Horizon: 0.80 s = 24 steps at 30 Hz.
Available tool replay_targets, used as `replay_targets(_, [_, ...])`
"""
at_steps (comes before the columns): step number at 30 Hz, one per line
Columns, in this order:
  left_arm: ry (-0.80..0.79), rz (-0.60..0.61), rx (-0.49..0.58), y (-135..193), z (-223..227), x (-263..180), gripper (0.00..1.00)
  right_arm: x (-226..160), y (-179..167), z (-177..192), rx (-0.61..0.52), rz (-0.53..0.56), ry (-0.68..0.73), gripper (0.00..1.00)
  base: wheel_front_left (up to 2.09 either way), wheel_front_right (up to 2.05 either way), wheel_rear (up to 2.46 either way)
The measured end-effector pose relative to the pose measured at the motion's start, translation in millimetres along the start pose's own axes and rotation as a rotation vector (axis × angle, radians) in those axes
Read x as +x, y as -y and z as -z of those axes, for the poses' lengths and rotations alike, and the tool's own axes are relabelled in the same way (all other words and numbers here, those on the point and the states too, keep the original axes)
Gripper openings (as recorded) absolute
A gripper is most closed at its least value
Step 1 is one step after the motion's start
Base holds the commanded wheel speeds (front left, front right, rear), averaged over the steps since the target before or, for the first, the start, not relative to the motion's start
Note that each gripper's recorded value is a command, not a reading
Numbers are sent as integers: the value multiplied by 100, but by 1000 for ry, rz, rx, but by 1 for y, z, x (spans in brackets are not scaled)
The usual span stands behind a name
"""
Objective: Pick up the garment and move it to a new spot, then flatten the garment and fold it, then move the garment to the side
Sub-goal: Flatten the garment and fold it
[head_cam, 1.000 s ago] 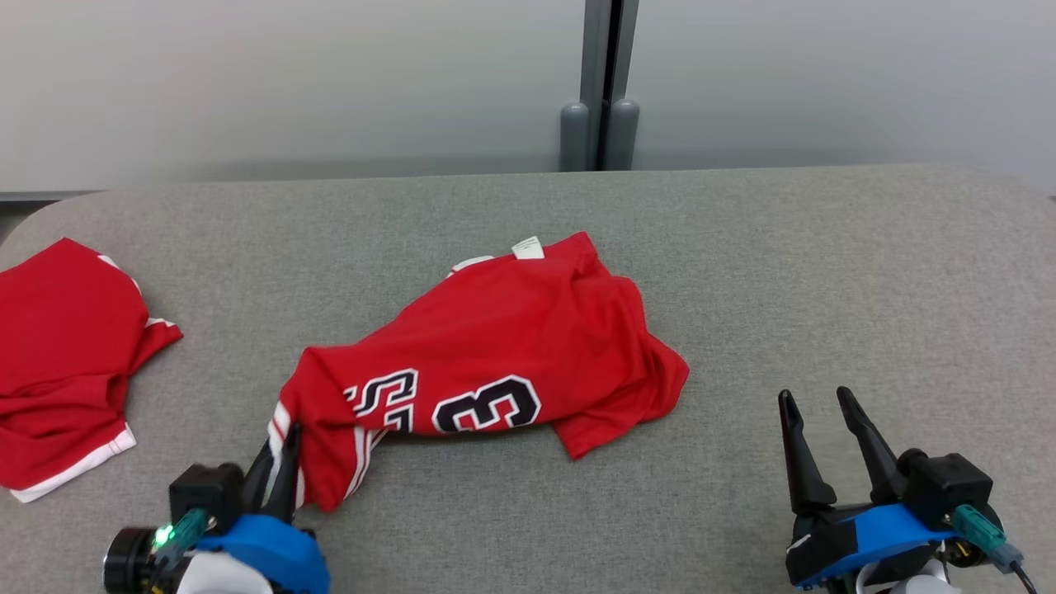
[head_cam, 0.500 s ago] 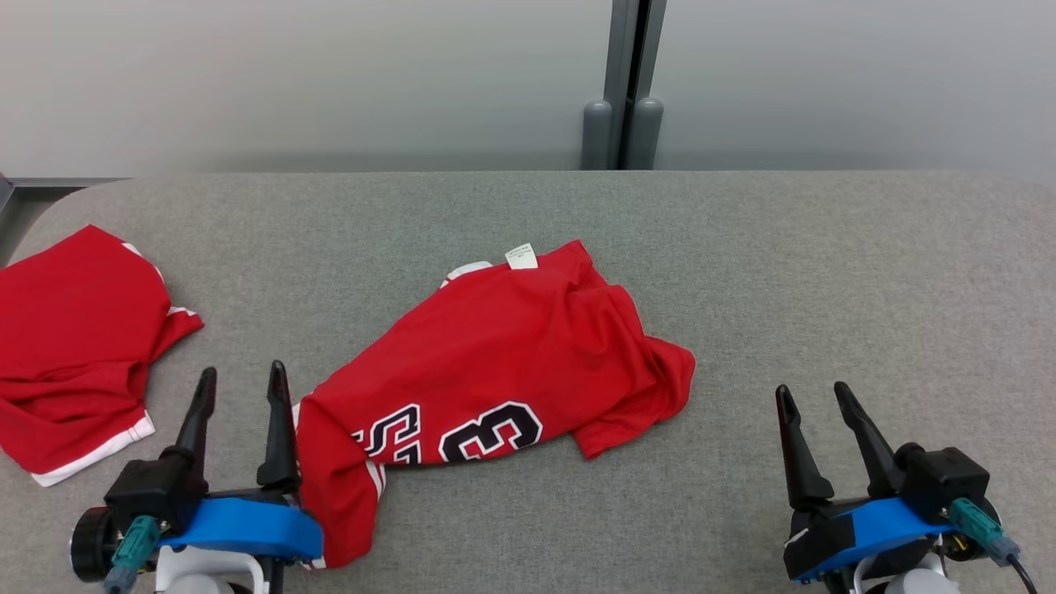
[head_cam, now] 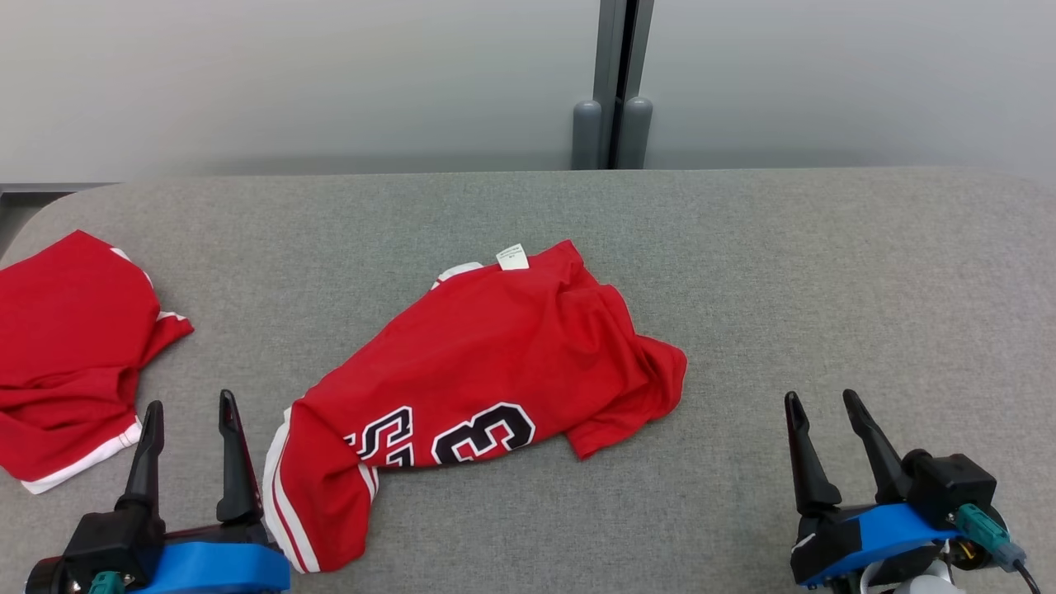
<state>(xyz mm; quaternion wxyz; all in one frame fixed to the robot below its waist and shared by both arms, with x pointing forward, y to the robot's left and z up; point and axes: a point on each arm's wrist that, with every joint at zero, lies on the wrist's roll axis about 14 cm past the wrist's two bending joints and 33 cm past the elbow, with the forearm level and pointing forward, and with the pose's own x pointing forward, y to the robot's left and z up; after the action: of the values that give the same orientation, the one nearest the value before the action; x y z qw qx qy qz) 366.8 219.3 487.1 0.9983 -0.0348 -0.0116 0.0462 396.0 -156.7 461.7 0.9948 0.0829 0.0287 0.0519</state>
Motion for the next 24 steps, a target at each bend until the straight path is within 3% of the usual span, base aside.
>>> replay_targets(12, [17, -29, 13, -12, -4, -3, 100, 8, -9, 2, -7, -30, -5, 100, 0, 0, 0])
replay_targets(24, [50, -41, 22, -17, -14, 13, 100, 120, -93, -60, -168, -307, 118, 100, 0, 0, 0])
